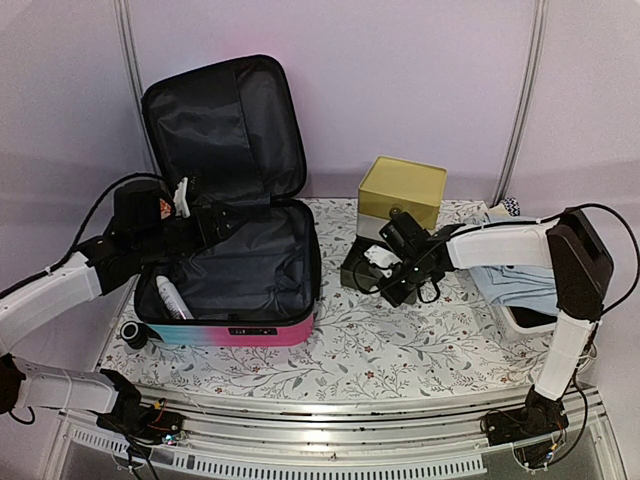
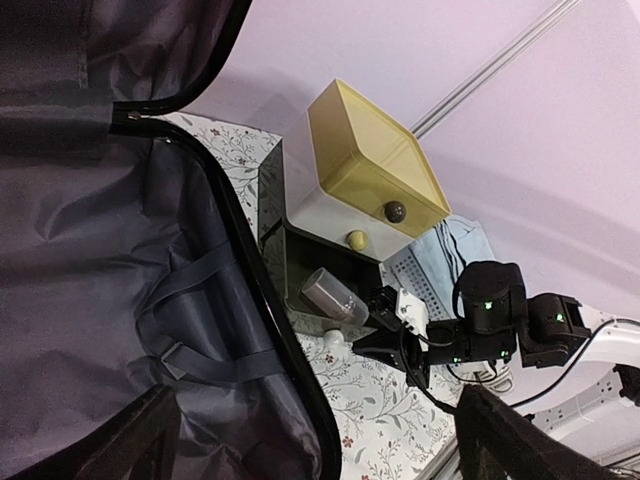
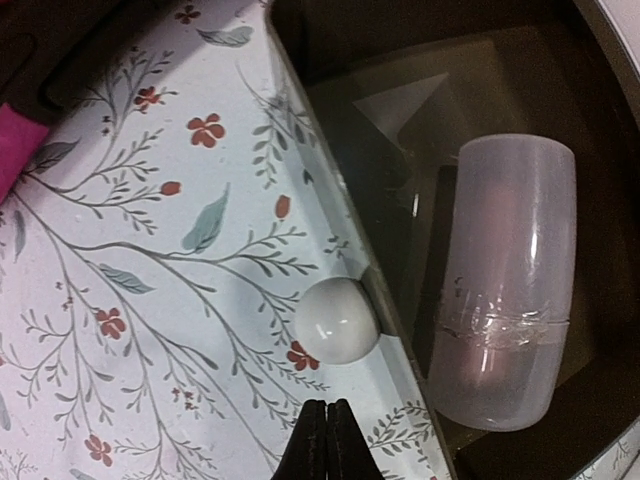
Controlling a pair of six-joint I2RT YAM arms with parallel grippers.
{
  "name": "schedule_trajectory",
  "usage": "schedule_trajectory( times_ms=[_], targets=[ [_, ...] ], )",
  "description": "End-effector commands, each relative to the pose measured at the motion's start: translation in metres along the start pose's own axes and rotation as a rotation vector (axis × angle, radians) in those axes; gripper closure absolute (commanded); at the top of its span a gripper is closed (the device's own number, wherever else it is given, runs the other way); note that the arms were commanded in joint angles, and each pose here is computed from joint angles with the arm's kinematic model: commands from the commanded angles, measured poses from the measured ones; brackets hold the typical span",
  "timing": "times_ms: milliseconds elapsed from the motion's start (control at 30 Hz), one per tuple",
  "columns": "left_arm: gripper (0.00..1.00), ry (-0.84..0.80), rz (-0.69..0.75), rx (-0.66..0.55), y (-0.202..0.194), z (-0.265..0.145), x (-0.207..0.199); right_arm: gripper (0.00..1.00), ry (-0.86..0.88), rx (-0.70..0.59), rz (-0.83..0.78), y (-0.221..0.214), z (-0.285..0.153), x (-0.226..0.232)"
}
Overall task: Open, take out, and arrange the luggage
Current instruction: Close the drawer in the storage box.
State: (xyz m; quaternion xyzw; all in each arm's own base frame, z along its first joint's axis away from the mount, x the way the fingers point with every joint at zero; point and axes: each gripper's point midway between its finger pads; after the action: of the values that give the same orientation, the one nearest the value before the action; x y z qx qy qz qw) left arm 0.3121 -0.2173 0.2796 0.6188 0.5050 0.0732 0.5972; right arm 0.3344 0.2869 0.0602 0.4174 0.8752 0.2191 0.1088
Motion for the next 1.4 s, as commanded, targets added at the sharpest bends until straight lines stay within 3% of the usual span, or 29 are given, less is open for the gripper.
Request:
schedule_trajectory(
  times_ms=[0, 733, 1367],
  targets=[
    [0.02, -0.021, 0.024, -0.036, 0.015, -0.003, -0.008, 0.97, -0.145, 0.04, 0.01, -0.012, 0.008, -0.023],
    [0.02, -0.004, 0.042, -0.038, 0.018, -0.005, -0.006, 0.97, -0.429, 0.037, 0.009, 0.003, 0.016, -0.069],
    [0.02, 0.016, 0.065, -0.046, 0.02, -0.008, -0.004, 0.97, -0.454, -0.026, -0.028, 0.038, 0.032, -0.073]
  ],
)
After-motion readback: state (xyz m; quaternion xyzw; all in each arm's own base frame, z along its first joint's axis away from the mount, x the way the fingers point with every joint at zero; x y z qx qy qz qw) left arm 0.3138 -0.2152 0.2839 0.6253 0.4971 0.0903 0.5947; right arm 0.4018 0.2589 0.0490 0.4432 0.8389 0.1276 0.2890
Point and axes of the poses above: each gripper's point midway between its finger pads, its own z axis out along the fingers, its own x axis along the line the jaws close on, y = z × x, and after that the axes turned 9 degrees about z, right-handed
